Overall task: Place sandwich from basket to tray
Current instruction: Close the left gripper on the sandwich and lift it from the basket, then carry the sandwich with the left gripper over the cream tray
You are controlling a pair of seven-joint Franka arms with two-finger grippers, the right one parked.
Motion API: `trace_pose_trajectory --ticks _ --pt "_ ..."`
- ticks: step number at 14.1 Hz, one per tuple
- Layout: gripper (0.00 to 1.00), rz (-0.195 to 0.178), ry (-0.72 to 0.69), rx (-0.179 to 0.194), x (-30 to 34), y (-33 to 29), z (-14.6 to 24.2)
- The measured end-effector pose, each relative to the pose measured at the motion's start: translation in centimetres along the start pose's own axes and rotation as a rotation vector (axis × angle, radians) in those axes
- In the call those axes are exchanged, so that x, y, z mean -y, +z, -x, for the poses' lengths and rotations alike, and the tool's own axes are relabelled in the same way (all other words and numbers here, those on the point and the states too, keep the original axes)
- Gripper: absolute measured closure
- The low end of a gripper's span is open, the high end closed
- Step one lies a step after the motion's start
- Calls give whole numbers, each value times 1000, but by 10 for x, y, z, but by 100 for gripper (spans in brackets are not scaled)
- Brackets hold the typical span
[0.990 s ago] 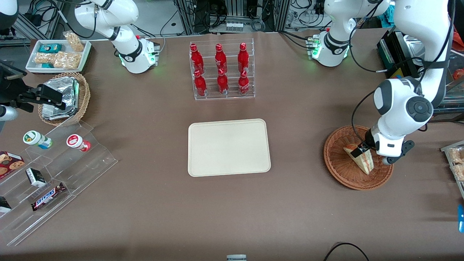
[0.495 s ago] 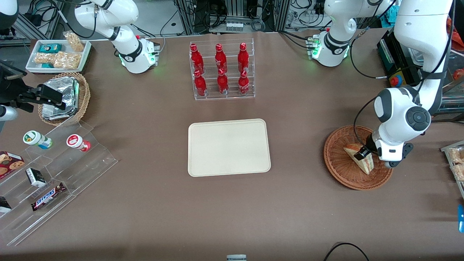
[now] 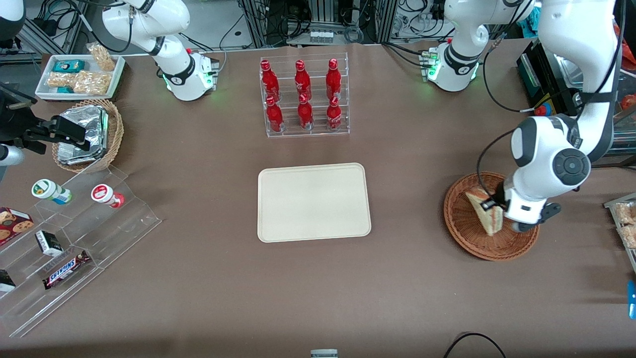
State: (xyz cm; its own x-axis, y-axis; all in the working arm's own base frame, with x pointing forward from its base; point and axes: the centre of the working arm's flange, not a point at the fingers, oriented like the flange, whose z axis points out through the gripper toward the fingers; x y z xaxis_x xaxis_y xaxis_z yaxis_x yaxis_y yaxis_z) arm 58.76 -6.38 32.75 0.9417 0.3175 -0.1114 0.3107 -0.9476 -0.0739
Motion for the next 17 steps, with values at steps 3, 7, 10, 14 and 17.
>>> trace_pose_trajectory --ticks 3,7,10,14,17 --pt "85 2 211 -13 -83 -22 32" --pt "85 46 246 1 -213 -1 87" --pt "85 91 193 -52 -294 21 130" --pt "85 123 133 -71 -368 40 191" --pt "85 144 116 -79 -401 43 219"
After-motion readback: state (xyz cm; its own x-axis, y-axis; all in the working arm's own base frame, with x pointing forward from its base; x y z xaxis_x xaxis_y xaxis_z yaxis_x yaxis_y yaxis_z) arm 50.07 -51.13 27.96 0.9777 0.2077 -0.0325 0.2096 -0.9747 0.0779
